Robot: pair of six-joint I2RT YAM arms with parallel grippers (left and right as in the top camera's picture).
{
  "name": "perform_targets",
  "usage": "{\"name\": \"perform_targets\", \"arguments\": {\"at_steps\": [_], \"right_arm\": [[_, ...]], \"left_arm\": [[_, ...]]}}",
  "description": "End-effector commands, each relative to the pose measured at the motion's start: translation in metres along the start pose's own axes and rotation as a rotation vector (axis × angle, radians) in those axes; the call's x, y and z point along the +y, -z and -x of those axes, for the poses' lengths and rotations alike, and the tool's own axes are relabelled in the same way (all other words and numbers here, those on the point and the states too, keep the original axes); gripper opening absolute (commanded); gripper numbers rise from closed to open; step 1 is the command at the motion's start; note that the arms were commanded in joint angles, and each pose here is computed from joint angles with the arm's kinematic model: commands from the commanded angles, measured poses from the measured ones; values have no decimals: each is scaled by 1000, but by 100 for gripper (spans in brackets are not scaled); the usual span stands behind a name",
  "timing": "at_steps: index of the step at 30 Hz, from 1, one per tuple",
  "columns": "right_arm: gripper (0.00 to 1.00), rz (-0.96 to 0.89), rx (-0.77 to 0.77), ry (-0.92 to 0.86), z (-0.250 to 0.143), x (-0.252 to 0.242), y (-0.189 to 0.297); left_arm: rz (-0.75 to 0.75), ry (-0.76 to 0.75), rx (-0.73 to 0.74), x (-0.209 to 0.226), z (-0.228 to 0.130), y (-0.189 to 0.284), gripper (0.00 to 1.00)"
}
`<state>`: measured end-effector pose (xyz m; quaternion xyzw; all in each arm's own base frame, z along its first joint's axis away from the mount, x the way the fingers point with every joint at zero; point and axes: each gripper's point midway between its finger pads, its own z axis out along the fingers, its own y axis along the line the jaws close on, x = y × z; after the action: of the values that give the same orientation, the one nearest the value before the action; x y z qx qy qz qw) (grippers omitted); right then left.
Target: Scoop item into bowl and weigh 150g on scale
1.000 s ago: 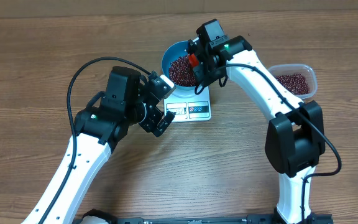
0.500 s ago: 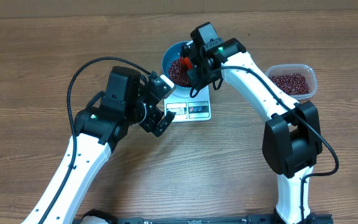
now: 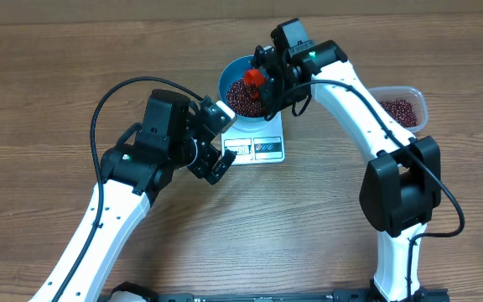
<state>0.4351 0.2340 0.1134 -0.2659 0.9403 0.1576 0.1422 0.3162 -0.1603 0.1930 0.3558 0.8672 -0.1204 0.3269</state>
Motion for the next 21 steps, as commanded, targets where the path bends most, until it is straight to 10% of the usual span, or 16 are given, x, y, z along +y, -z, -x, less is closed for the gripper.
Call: {"name": "perform_targets", "arguments": {"at_steps": [1, 21], "right_arm": [[4, 28, -51, 5, 12, 6, 22], [4, -159, -46, 20, 4, -13, 59]], "left_arm": [[-7, 5, 2, -2, 0, -2, 100], [-7, 5, 2, -2, 0, -2, 99]]}}
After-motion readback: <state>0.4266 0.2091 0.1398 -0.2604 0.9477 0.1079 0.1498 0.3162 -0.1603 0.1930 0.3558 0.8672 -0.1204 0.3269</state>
